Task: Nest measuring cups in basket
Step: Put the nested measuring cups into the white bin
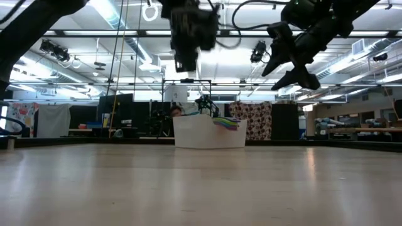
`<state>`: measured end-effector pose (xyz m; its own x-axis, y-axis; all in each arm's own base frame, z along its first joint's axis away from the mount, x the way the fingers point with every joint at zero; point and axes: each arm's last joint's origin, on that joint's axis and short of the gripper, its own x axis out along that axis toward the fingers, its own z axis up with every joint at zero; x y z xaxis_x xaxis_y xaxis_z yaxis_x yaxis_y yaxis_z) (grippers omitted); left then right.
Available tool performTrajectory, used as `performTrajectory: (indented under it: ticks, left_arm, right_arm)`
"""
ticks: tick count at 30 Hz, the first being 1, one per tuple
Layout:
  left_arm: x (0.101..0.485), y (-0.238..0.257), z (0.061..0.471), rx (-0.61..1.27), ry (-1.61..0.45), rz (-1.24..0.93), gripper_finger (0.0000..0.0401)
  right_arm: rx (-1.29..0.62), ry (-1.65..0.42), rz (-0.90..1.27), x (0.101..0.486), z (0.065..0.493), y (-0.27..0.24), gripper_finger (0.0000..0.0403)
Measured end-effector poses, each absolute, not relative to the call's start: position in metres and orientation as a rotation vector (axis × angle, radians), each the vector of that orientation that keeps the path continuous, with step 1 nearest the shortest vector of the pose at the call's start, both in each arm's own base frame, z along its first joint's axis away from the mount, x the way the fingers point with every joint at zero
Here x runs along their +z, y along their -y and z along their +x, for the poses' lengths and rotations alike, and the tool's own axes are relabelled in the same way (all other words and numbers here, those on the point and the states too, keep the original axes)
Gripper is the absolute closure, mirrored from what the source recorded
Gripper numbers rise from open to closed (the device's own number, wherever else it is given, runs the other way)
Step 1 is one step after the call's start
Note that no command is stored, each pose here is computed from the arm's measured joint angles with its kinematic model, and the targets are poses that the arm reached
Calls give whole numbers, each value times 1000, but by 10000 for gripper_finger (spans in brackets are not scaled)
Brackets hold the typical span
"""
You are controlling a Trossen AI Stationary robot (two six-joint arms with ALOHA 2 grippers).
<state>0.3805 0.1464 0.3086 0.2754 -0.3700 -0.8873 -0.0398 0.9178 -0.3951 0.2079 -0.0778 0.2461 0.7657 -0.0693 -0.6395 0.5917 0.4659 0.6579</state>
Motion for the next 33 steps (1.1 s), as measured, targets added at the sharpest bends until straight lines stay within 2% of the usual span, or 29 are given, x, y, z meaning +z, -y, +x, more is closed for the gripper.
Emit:
performTrajectory:
  ticks: [6, 11, 16, 21, 33]
  left_arm:
    - [231, -139, 395, -135, -1326, -397, 393]
    - [195, -137, 398, -113, -1269, -412, 393]
    - [182, -135, 399, -90, -1249, -409, 393]
    - [181, -143, 398, 31, -1273, -319, 393]
    - [183, -198, 382, 191, -1195, -306, 393]
  right_arm:
    - [-397, -586, 1002, 247, 206, 84, 194]
    - [-396, -579, 1014, 247, 203, 89, 194]
    - [-407, -571, 1025, 247, 201, 94, 194]
    - [-401, -568, 1038, 247, 200, 96, 194]
    - [-396, -559, 1037, 248, 200, 97, 194]
